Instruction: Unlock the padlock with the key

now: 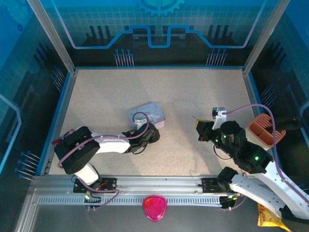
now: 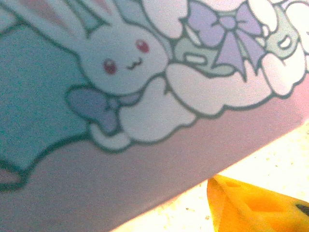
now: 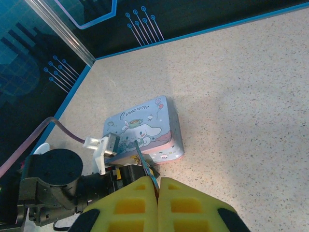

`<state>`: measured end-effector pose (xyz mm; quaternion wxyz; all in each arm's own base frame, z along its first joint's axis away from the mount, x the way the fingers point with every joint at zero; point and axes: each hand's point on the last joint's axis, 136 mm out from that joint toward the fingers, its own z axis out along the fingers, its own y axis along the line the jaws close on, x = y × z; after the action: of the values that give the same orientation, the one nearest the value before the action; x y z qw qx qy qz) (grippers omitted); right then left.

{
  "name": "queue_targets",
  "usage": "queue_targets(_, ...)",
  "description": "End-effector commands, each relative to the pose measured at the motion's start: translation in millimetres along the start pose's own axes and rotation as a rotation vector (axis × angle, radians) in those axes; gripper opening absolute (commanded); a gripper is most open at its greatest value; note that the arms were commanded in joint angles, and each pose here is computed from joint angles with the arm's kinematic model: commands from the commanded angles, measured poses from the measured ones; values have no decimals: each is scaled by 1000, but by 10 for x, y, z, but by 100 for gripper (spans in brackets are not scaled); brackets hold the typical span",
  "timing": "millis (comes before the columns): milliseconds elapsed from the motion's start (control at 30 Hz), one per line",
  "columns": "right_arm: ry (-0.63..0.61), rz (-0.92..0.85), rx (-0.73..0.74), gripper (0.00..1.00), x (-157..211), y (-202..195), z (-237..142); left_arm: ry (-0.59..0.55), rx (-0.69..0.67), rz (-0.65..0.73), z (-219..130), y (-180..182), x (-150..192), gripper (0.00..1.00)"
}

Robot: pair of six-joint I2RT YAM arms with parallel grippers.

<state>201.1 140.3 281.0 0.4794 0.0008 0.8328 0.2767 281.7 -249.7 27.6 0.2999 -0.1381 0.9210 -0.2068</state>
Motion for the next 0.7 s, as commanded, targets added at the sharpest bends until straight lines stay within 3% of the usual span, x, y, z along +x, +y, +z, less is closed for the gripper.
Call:
queue_targets(0, -15, 26, -35, 0, -29, 66, 15, -63, 103, 17, -36, -157, -89, 59)
queue_targets(333, -3, 29, -45, 0, -1, 86, 45, -97, 186, 3, 165, -232, -165, 57)
queue_targets(667, 39, 58, -60, 0, 150, 95, 176, -88, 181, 5, 289, -270, -245, 43)
